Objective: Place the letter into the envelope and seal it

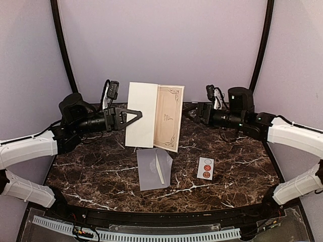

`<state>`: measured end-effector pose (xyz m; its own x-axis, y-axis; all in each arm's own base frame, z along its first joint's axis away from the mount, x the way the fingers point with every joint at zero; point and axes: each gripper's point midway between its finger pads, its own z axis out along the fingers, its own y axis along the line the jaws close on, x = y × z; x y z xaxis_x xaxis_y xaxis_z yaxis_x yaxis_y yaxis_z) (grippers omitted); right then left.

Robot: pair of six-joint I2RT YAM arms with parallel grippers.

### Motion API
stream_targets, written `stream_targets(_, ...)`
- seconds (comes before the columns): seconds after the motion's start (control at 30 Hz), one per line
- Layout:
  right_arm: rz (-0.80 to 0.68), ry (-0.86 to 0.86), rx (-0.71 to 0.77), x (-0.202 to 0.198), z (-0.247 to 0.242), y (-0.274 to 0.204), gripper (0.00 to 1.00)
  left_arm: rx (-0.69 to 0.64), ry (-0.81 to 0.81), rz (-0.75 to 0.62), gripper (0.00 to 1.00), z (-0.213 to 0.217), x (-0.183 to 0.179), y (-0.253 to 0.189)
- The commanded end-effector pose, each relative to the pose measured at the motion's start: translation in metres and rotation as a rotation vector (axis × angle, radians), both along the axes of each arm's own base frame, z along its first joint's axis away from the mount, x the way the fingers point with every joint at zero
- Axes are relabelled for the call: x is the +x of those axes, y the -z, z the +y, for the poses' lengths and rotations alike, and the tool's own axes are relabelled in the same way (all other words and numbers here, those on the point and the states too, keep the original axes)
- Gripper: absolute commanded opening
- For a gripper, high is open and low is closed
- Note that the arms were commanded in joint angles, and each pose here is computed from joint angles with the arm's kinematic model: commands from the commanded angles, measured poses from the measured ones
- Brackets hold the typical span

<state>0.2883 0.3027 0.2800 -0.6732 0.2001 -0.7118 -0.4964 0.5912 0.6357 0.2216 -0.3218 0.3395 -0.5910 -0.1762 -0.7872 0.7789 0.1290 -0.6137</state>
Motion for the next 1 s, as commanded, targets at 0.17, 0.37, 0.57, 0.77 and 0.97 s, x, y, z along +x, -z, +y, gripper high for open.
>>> stream_targets(0.17, -0.155, -0.484, 0.127, -0.072, 0.085, -0.055, 0.96, -0.040, 0.051, -0.063, 0.00, 0.003, -0.013, -0.013)
stream_targets(0.37, -0.204, -0.613, 0.237, -0.096, 0.095, -0.079, 0.99, -0.042, 0.060, -0.059, 0.00, 0.002, -0.013, -0.013)
stream_targets(0.57, -0.207, -0.633, 0.258, -0.098, 0.103, -0.082, 0.98, -0.049, 0.082, -0.064, 0.00, 0.001, -0.016, -0.015)
stream_targets(0.77, -0.206, -0.650, 0.290, -0.096, 0.116, -0.085, 0.85, -0.059, 0.129, -0.055, 0.00, -0.002, -0.022, -0.015)
stream_targets(0.97, -0.214, -0.657, 0.312, -0.097, 0.126, -0.090, 0.62, -0.053, 0.139, -0.050, 0.00, -0.003, -0.022, -0.012)
